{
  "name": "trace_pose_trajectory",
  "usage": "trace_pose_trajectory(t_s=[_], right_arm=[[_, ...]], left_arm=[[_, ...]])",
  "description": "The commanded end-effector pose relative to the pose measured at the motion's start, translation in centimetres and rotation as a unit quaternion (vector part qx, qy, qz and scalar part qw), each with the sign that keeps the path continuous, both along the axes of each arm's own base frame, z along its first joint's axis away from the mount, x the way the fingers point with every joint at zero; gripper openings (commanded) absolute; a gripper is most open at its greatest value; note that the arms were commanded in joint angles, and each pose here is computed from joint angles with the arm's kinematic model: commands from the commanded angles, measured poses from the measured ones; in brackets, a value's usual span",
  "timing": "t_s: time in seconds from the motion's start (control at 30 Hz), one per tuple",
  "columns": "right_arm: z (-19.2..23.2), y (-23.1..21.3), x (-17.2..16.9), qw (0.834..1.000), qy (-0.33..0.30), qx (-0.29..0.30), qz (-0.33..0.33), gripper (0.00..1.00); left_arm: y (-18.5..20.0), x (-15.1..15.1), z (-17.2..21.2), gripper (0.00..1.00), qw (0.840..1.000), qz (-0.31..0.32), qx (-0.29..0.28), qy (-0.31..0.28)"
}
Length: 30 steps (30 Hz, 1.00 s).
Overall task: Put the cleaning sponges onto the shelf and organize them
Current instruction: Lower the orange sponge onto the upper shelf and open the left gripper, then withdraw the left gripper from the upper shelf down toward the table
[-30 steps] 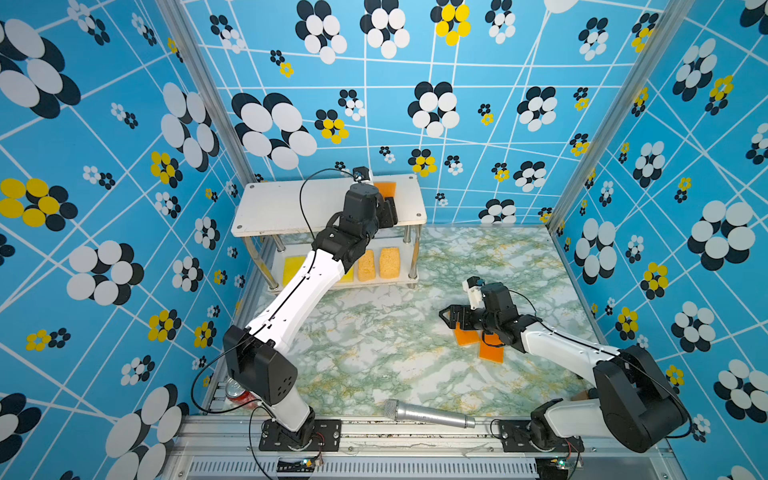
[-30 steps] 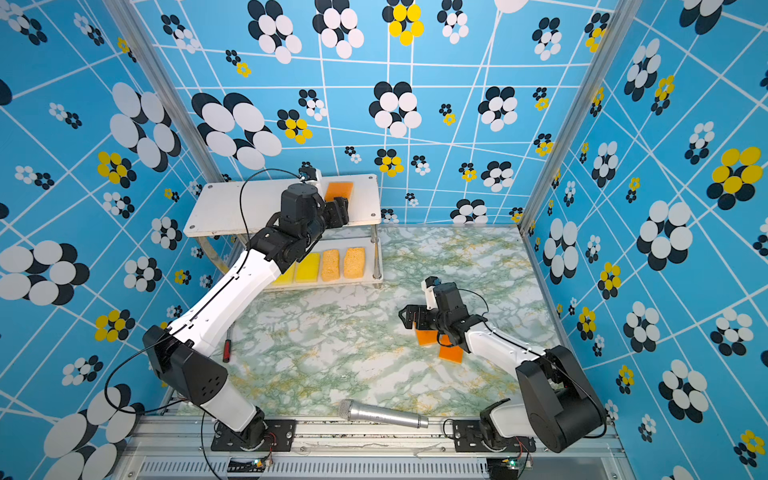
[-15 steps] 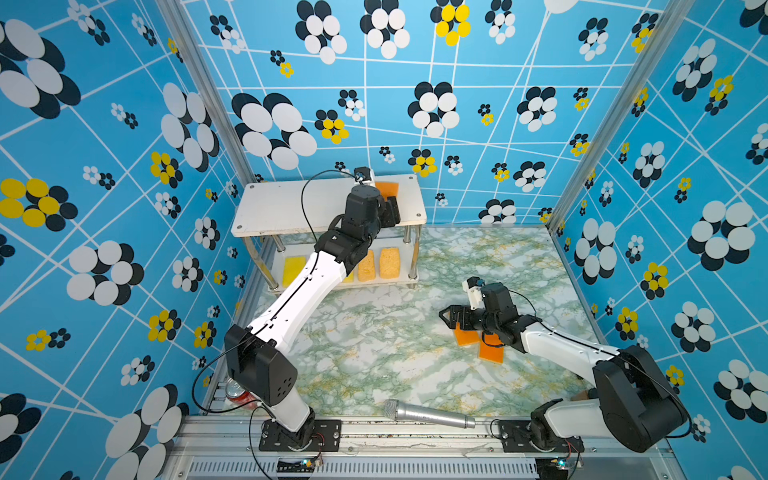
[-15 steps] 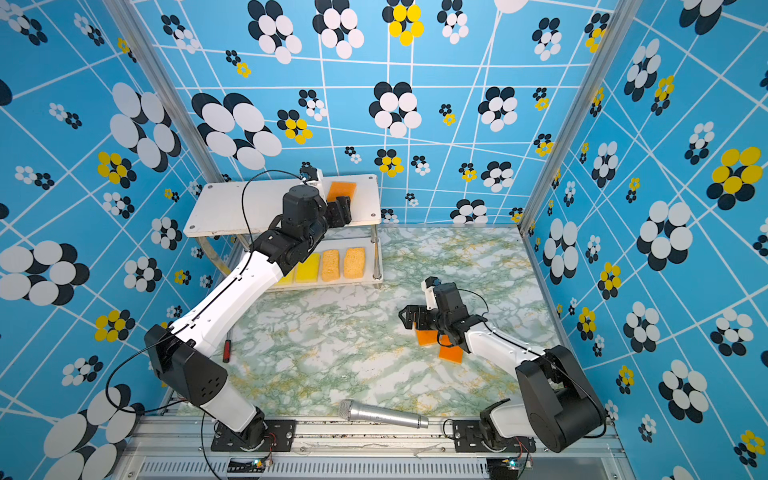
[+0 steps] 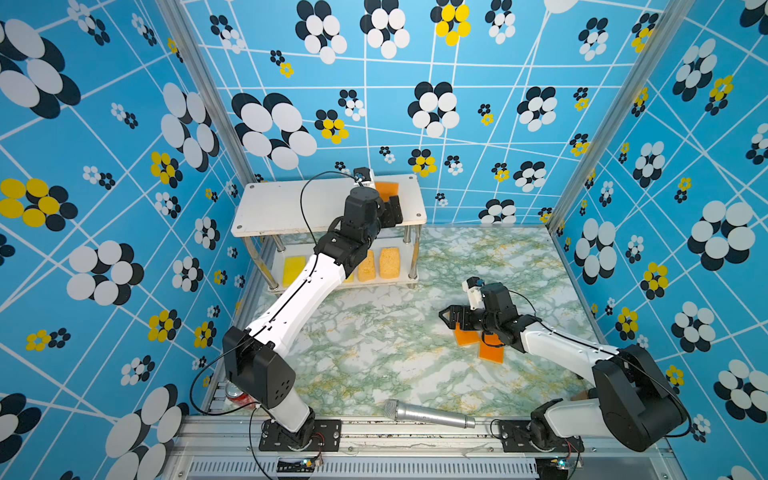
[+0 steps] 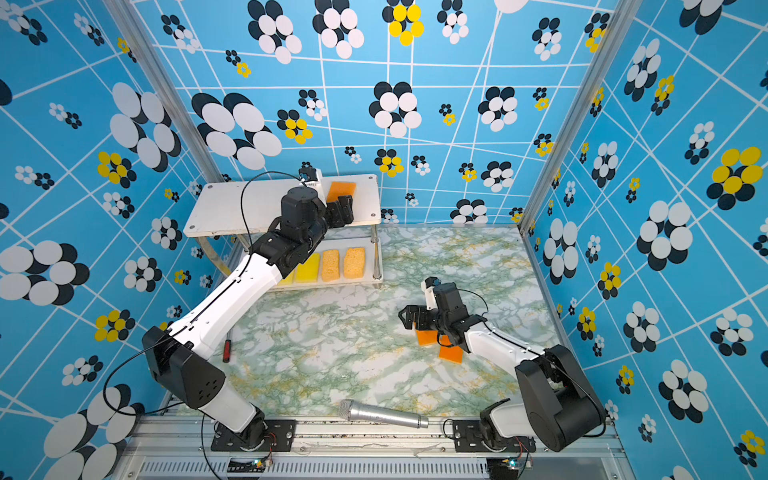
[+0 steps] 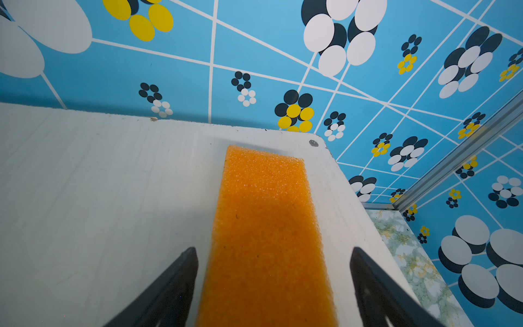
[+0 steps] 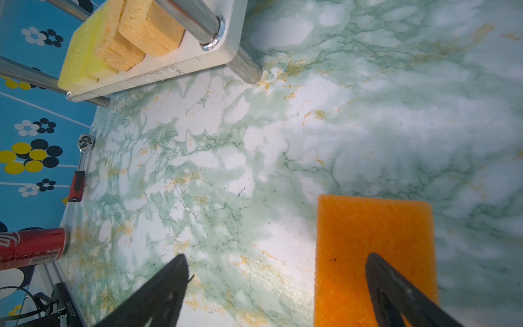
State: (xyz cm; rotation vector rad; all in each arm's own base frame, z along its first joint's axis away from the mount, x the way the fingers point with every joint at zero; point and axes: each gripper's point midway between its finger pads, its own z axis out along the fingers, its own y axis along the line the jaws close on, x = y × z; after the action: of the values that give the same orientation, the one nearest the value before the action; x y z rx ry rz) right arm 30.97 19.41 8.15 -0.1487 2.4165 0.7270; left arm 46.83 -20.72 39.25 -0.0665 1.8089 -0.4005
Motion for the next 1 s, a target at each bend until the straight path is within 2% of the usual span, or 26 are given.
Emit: trace_pose_trajectory(t_s=[0.0, 0.3, 0.53, 0.73, 0.87, 0.97], right_arm=[[0.2, 0.1, 0.2, 1.000, 0.001, 0.006, 0.001, 0.99], [0.1, 0.2, 0.3, 1.000, 0.003, 0.008, 0.001, 0.99], [0.1, 0.2, 0.3, 1.000, 0.004, 0.010, 0.002, 0.99], [0.2, 0.2, 0.3, 1.000, 0.003, 0.009, 0.001, 0.99], [0.1, 0.3, 0.3, 1.000, 0.005, 0.011, 0.001, 0.99], [0.1, 0.4, 0.4, 1.000, 0.006, 0.012, 0.002, 0.99]], left_arm=[[0.1, -1.0, -0.5, 0.86, 1.000, -0.008, 0.000, 0.011], [1.5, -1.8, 0.5, 0.91, 0.999, -0.016, -0.032, 0.009], [2.2, -1.5, 0.1, 0.99, 0.997, -0.033, -0.069, 0.034], [2.4, -1.9, 0.3, 0.99, 0.997, -0.034, -0.060, 0.036], [1.9, -1.9, 0.2, 0.99, 0.997, -0.051, -0.042, 0.051], [1.2, -2.0, 0.3, 0.99, 0.995, -0.068, -0.049, 0.057]])
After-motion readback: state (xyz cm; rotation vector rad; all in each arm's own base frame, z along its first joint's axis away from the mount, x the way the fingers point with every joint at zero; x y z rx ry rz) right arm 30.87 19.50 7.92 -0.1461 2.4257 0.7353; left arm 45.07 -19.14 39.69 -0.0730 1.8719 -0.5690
